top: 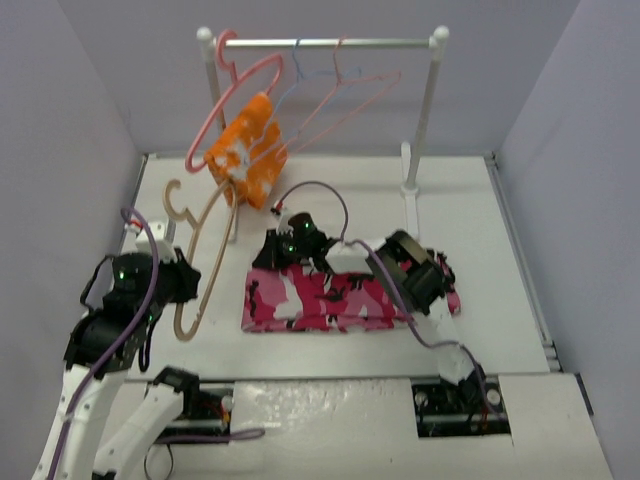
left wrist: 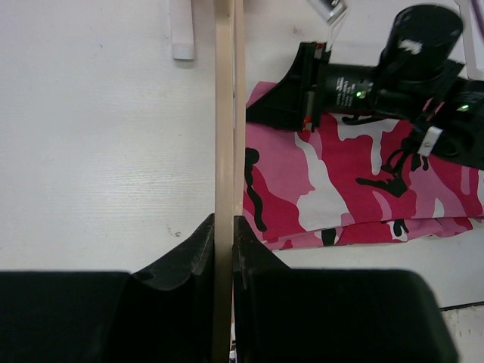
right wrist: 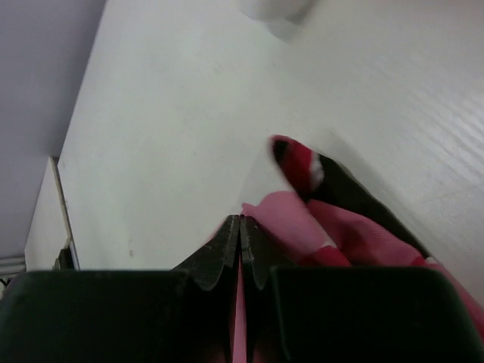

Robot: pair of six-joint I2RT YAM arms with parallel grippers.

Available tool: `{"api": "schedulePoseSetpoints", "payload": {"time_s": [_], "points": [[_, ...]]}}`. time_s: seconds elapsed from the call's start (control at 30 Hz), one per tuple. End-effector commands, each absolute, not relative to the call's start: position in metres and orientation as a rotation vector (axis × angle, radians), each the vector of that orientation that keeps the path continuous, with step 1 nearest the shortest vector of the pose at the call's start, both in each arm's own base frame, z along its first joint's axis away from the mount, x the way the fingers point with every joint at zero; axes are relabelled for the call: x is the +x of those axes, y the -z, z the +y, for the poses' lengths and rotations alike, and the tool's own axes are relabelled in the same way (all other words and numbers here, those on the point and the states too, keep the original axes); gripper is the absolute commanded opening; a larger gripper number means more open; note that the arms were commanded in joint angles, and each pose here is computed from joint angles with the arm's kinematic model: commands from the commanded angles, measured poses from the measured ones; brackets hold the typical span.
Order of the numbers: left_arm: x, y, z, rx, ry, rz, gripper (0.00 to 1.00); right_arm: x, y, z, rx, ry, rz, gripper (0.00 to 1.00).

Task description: Place the trousers on the hanger

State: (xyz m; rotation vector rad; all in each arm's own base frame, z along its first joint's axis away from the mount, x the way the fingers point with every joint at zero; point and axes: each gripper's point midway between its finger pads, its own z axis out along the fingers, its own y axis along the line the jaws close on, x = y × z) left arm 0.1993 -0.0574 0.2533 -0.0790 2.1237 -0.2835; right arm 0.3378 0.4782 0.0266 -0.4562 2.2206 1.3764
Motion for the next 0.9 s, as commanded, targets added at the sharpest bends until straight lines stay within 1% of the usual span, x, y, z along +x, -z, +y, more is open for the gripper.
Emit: {"api": "schedulePoseSetpoints", "payload": {"time_s": [0.0,0.07,0.2,0.33,0.43,0.47,0.53,0.6,0.63,0.77,0.87], "points": [[0.214,-0.282,-0.06,-0.1,0.31,2.014,0.0,0.354,-0.045,0.487,-0.409,-1.437,2.086,0.0],[0.213,-0.279,-0.061,-0.096,0.315,2.023,0.0,0.355,-0.022,0.48,-0.385,-1.39,2.139,0.0],[0.212,-0.275,-0.061,-0.097,0.317,2.026,0.0,0.357,0.003,0.465,-0.361,-1.324,2.221,0.0],[0.213,-0.271,-0.062,-0.094,0.319,2.029,0.0,0.354,-0.019,0.462,-0.411,-1.322,2.201,0.0],[0.214,-0.266,-0.064,-0.094,0.329,2.025,0.0,0.359,-0.065,0.462,-0.46,-1.227,2.149,0.01],[0.215,-0.262,-0.064,-0.094,0.327,2.03,0.0,0.355,-0.06,0.456,-0.501,-1.147,2.19,0.06],[0.216,-0.26,-0.064,-0.094,0.325,2.022,0.0,0.353,-0.073,0.451,-0.526,-1.01,2.203,0.18],[0.218,-0.258,-0.064,-0.089,0.325,2.017,0.0,0.357,-0.085,0.439,-0.487,-0.873,2.207,0.25],[0.219,-0.256,-0.065,-0.085,0.328,2.02,0.0,0.355,-0.08,0.428,-0.472,-0.803,2.237,0.28],[0.224,-0.245,-0.074,-0.078,0.374,2.025,0.0,0.356,-0.074,0.369,-0.279,-0.544,2.278,0.37],[0.226,-0.242,-0.077,-0.075,0.39,2.026,0.0,0.35,-0.059,0.308,-0.109,-0.286,2.329,0.41]]}}
